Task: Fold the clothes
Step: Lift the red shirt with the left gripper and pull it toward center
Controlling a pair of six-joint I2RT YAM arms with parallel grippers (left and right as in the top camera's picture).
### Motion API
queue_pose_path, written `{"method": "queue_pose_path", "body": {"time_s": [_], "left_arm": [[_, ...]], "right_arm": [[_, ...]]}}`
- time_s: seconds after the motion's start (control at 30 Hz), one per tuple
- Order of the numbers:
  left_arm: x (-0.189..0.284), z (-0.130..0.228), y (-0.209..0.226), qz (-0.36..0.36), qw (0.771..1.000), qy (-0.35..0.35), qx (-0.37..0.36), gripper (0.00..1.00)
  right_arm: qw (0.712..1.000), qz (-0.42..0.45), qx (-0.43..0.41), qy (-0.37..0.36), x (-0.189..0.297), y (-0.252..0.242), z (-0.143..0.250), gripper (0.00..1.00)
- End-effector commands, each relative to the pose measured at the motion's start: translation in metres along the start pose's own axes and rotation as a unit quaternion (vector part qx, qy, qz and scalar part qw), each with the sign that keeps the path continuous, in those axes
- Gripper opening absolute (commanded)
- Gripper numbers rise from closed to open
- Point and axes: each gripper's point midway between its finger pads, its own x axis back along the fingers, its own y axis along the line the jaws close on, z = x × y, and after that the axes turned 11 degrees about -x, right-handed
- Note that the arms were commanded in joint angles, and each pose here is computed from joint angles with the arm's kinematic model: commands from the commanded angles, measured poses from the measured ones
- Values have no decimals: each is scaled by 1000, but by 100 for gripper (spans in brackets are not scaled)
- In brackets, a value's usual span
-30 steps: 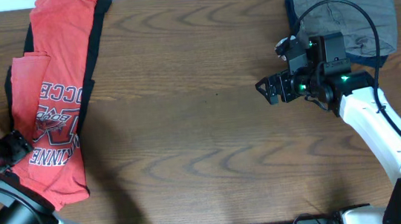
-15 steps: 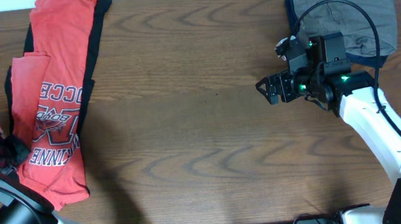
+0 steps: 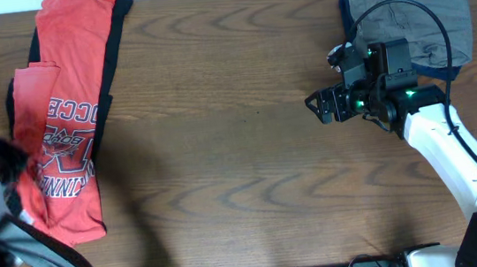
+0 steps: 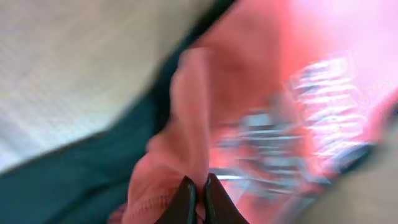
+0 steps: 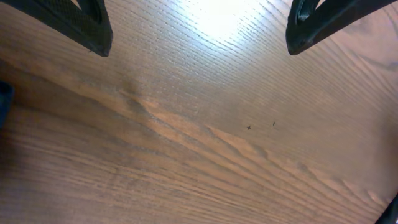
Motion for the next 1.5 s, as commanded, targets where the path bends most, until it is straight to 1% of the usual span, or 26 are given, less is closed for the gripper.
{"method": "queue_pose_path", "body": {"time_s": [0.0, 0.1, 0.17, 0.27, 0.33, 0.4, 0.43, 0.57, 0.7, 0.8, 0.93, 1.03, 1.1, 1.23, 1.3, 1.37, 1.47], "left_arm": [[39, -24, -78, 125, 991, -44, 6, 6], [63, -15, -146, 215, 975, -41, -47, 6], [74, -1, -185, 256, 963, -28, -82, 6], [90, 32, -250, 323, 935, 1, -145, 6], [98, 57, -287, 355, 916, 20, -185, 6], [109, 87, -325, 386, 893, 37, -230, 6], [117, 104, -347, 405, 876, 41, -258, 6], [153, 155, -417, 473, 812, 21, -342, 6], [179, 190, -457, 489, 777, -20, -395, 6], [187, 212, -475, 479, 770, -44, -420, 6], [189, 238, -491, 490, 754, -40, -437, 6], [182, 251, -498, 493, 748, -33, -443, 6], [178, 253, -500, 494, 748, -33, -443, 6], [179, 239, -506, 500, 747, -56, -434, 6], [183, 224, -511, 508, 747, -82, -422, 6], [188, 209, -516, 516, 747, -105, -405, 6], [200, 184, -525, 535, 745, -144, -372, 6]], "right_arm": [[1000, -6, 8, -11, 0, 5, -10, 85], [1000, -6, -9, -24, 1, 4, -16, 83], [999, -6, -25, -34, 3, 1, -21, 81], [997, -1, -56, -49, 7, -8, -29, 79], [995, 5, -78, -59, 13, -18, -33, 79], [992, 12, -100, -70, 21, -31, -37, 79], [991, 11, -110, -77, 27, -39, -40, 79], [985, -1, -140, -104, 51, -61, -48, 77], [977, -10, -169, -129, 73, -80, -53, 75], [972, -14, -186, -143, 89, -92, -54, 75], [969, -6, -197, -148, 97, -100, -51, 75], [970, -8, -198, -143, 96, -99, -49, 75], [972, -10, -193, -136, 95, -98, -46, 75], [974, -13, -191, -120, 93, -95, -38, 75], [976, -18, -188, -111, 90, -89, -35, 75], [980, -37, -168, -102, 86, -78, -34, 75], [982, -72, -150, -91, 82, -58, -33, 72]]}}
